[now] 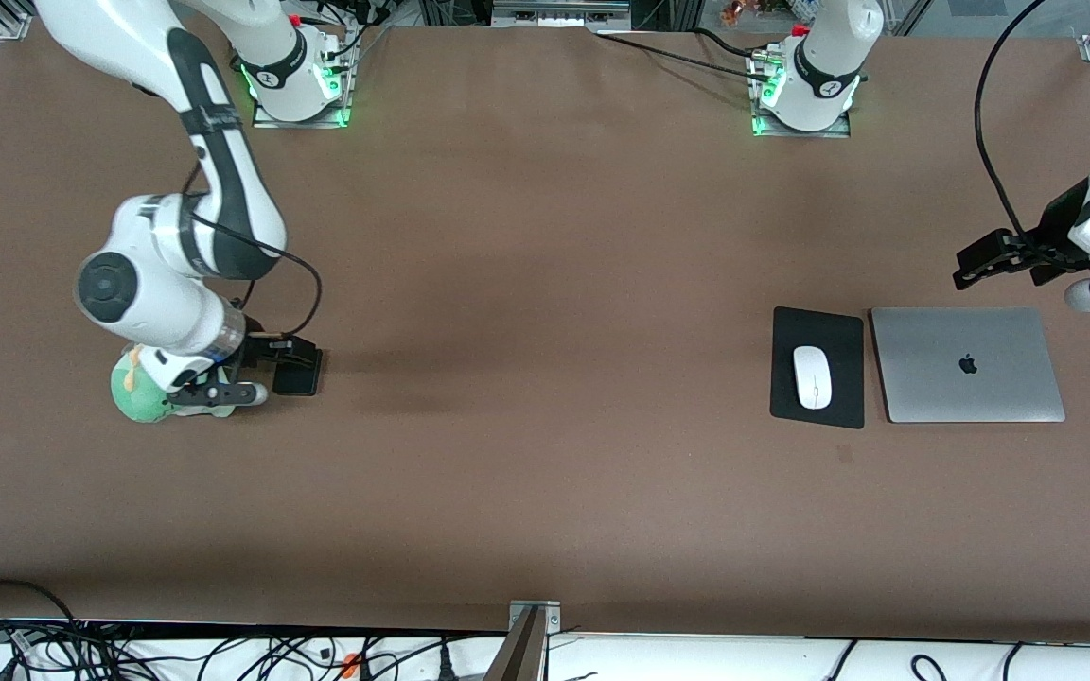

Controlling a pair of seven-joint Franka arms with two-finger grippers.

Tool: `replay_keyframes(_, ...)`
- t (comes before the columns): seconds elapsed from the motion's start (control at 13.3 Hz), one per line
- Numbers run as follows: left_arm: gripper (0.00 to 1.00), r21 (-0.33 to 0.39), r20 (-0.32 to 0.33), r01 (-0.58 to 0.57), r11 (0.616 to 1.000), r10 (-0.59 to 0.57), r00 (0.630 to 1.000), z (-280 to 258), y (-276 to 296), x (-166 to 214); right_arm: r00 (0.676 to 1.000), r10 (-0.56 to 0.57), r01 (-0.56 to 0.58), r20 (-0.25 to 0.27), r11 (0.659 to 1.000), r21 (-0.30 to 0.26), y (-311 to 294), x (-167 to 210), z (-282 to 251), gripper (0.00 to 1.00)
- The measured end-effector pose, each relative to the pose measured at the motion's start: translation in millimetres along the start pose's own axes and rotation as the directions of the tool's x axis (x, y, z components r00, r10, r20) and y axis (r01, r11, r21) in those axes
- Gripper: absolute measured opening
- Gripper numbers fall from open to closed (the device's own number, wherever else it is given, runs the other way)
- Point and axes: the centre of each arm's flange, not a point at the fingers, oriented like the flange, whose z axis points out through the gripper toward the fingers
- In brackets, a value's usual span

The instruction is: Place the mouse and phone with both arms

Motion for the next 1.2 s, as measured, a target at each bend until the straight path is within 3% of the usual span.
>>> replay_keyframes(0.3, 1.0, -0.002, -0.024, 0.011, 1.0, -0.011, 1.0, -13.4, -6.2, 2.1, 0.999, 0.027, -0.028, 0.029, 0.999, 0.035, 26.0, -5.9, -98.7, 1.0)
replay_keyframes(0.53, 1.0, -0.002, -0.026, 0.012, 1.0, -0.012, 1.0, -15.1, -6.5, 2.1, 1.0, 0.026, -0.027, 0.012, 0.998, 0.051, 53.8, -23.4, -149.9, 1.0)
replay_keyframes(0.75, 1.0, -0.002, -0.027, 0.012, 1.0, -0.013, 1.0, -15.3, -6.8, 2.2, 1.0, -0.023, 0.023, -0.014, 1.0, -0.017, 55.3, -49.4, -202.2, 1.0)
replay_keyframes(1.2, 1.0, -0.002, -0.026, 0.021, 1.0, -0.021, 0.999, -14.5, -11.5, 3.1, 0.995, -0.062, 0.056, -0.076, 0.995, -0.077, 56.0, -73.3, -261.0, 1.0)
